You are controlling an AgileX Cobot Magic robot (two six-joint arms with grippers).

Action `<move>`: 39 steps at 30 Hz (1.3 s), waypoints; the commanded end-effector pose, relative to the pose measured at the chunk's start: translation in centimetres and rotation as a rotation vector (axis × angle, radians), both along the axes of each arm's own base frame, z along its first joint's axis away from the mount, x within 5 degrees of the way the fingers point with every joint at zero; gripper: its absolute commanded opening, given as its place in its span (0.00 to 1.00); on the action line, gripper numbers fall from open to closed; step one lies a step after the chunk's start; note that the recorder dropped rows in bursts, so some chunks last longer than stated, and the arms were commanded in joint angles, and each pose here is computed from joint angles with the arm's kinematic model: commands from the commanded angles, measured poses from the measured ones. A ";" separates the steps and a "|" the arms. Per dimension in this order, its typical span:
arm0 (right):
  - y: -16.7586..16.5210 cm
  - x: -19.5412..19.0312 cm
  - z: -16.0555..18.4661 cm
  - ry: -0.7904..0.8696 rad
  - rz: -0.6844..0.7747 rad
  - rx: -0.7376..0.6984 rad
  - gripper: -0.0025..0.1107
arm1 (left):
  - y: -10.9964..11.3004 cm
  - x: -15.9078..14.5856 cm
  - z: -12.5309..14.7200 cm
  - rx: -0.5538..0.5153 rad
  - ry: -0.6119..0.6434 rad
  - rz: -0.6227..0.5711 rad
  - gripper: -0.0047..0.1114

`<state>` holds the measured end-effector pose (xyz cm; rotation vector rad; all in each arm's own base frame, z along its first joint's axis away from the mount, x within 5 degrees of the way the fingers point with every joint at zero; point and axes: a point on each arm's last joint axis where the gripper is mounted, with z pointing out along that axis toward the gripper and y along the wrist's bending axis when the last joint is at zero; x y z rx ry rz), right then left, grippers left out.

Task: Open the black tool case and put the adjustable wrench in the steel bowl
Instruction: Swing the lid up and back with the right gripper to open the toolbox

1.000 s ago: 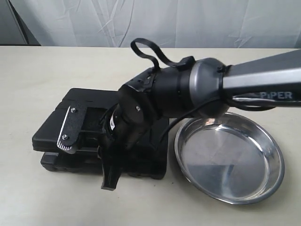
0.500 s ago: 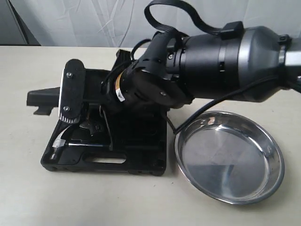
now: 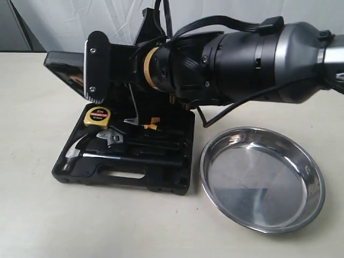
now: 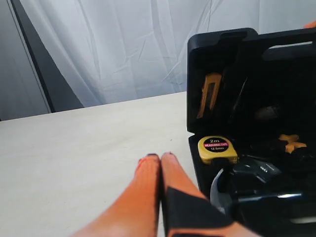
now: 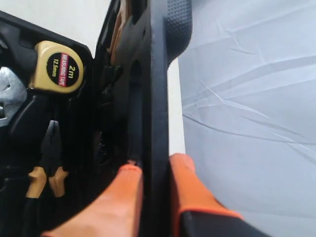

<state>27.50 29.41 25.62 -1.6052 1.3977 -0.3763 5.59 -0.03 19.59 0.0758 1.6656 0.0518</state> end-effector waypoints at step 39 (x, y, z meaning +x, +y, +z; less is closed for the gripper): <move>-4.6 6.2 0.5 0.142 -0.371 0.274 0.04 | 0.0 0.0 0.1 -0.003 -0.004 -0.001 0.04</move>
